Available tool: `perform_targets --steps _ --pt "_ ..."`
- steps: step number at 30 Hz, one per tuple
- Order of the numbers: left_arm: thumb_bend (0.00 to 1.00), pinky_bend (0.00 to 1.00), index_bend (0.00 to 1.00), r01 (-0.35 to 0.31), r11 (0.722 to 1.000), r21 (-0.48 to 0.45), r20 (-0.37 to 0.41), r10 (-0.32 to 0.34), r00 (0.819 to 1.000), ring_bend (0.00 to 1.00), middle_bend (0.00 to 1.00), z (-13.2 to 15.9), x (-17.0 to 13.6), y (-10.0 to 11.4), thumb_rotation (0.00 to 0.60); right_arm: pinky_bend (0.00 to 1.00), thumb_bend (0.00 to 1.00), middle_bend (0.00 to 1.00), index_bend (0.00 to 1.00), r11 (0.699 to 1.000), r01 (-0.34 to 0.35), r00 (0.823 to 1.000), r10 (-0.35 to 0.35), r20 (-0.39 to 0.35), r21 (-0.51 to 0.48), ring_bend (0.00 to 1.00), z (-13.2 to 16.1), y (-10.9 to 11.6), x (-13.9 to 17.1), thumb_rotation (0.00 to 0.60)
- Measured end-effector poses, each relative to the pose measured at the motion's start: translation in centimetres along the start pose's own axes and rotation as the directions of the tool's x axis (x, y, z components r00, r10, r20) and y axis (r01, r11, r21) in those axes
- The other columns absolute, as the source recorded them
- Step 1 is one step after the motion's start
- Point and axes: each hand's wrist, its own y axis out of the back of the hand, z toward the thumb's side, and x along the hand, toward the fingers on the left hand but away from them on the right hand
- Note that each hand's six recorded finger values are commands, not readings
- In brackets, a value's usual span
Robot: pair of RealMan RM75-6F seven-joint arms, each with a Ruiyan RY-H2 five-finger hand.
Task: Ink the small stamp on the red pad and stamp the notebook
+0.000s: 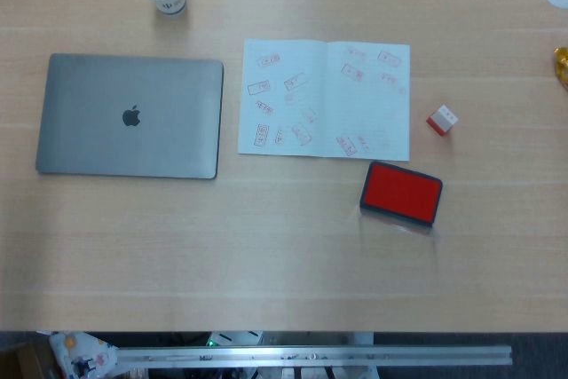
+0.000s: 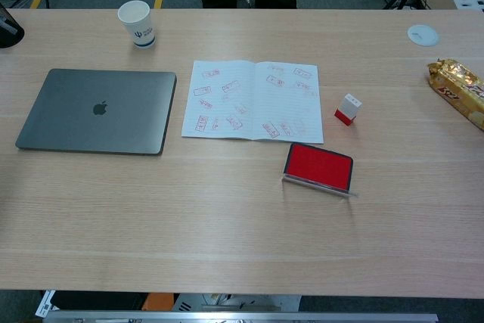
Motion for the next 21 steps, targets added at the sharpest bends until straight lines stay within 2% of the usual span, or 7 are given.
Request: perform_targets --steps 7,14,21 --pt "0.30 0.18 0.16 0.005 1.000 0.004 0.007 -0.005 1.000 0.24 0.24 0.3 0.3 -0.1 0.600 0.28 0.24 0.43 0.56 1.000 -0.002 1.000 0.002 -0.014 0.001 0.33 0.8 0.0 -0.4 0.600" --pt "0.30 0.18 0.16 0.007 1.000 0.004 0.019 -0.007 1.000 0.24 0.24 0.5 0.8 -0.2 0.600 0.28 0.23 0.43 0.56 1.000 -0.009 1.000 0.009 0.005 0.024 0.33 1.5 0.1 -1.3 0.600" --pt "0.30 0.18 0.16 0.015 1.000 0.006 0.034 -0.015 0.999 0.24 0.24 0.7 0.9 -0.5 0.600 0.28 0.21 0.43 0.56 0.989 -0.066 0.997 0.062 0.037 0.132 0.33 2.6 -0.5 -3.6 0.600"
